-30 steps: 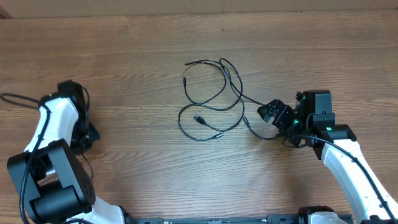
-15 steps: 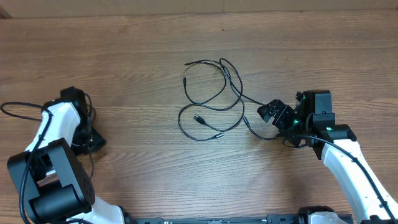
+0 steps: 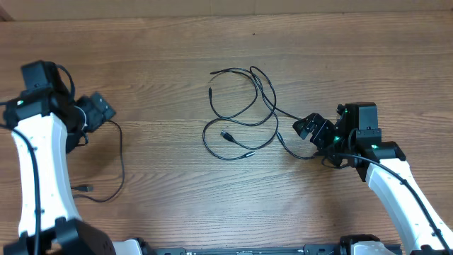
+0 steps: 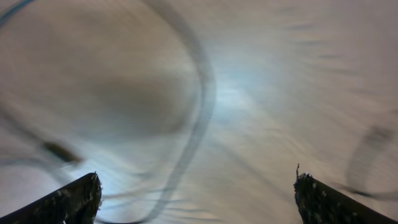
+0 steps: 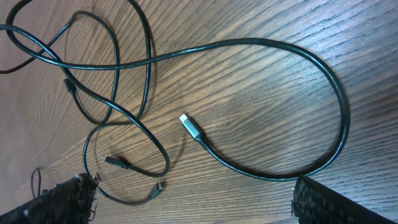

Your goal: Untangle cables

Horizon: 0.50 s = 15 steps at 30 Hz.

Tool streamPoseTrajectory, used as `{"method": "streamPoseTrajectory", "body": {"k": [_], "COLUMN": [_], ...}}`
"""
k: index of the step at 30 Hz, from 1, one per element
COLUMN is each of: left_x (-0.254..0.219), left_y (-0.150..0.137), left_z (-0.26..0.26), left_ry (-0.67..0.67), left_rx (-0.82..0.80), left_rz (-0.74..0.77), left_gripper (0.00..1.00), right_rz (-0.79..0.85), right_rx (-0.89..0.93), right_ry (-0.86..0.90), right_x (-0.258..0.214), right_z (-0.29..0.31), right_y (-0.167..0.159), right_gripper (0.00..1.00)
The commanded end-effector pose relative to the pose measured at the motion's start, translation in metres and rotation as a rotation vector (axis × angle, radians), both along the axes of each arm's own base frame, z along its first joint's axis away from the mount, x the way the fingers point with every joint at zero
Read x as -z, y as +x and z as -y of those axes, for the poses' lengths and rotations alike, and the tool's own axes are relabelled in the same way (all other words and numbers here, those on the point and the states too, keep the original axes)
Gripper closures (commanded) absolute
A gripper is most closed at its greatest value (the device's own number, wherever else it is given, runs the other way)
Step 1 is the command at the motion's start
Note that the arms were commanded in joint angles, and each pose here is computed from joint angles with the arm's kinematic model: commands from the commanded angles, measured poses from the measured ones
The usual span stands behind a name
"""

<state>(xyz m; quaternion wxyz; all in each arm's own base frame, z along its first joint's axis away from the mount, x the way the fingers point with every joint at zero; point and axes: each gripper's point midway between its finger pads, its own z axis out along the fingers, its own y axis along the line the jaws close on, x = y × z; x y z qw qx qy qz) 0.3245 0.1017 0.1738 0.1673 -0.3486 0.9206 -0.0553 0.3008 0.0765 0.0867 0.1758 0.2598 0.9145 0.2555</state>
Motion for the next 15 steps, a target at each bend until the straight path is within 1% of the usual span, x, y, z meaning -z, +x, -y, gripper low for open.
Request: {"method": "streamPoseTrajectory", "body": {"k": [1,2,3,5,10,12,13,15], "left_x": [-0.033,-0.039,-0.046,-0.050,-0.056,-0.057,-0.057,-0.057], "left_y": [0.019,0.022,0.026,0.030,0.043,0.048,0.052,0.059], "left_z": [0.053,0.066,0.084,0.104,0.158,0.181,0.190,0.205], "left_ry": [-0.257,-0.318,-0.380,-0.406,-0.355,-0.302,-0.270,-0.217], "left_rx": [0.149,0.185,0.254,0.334,0.545,0.615,0.635,0.623], "left_rz": [0.178,0.206,0.240,0.264,0.319,0.341,0.349,0.358], "left_gripper": [0.00,0.00,0.01,0.00,0.00,0.00,0.00,0.00], "right_rz": [0.015,0.015,0.015,0.014,0.015,0.016,0.016,0.014], "right_rx": [0.001,0.001,0.002,0.001,0.001,0.001,0.001,0.001], "right_ry": [-0.007,-0.007,-0.007,-0.007,-0.007,-0.007,-0.007,-0.007], "right_x": [-0.004,-0.004,-0.004,-0.004,-0.004,-0.005,-0.005,-0.004], "right_z": [0.000,0.000,0.000,0.000,0.000,0.000,0.000,0.000], "right_y": [0.005,0.005,0.005,0.004,0.005,0.005,0.005,0.004], "right_gripper": [0.00,0.00,0.00,0.00,0.00,0.00,0.00,0.00]}}
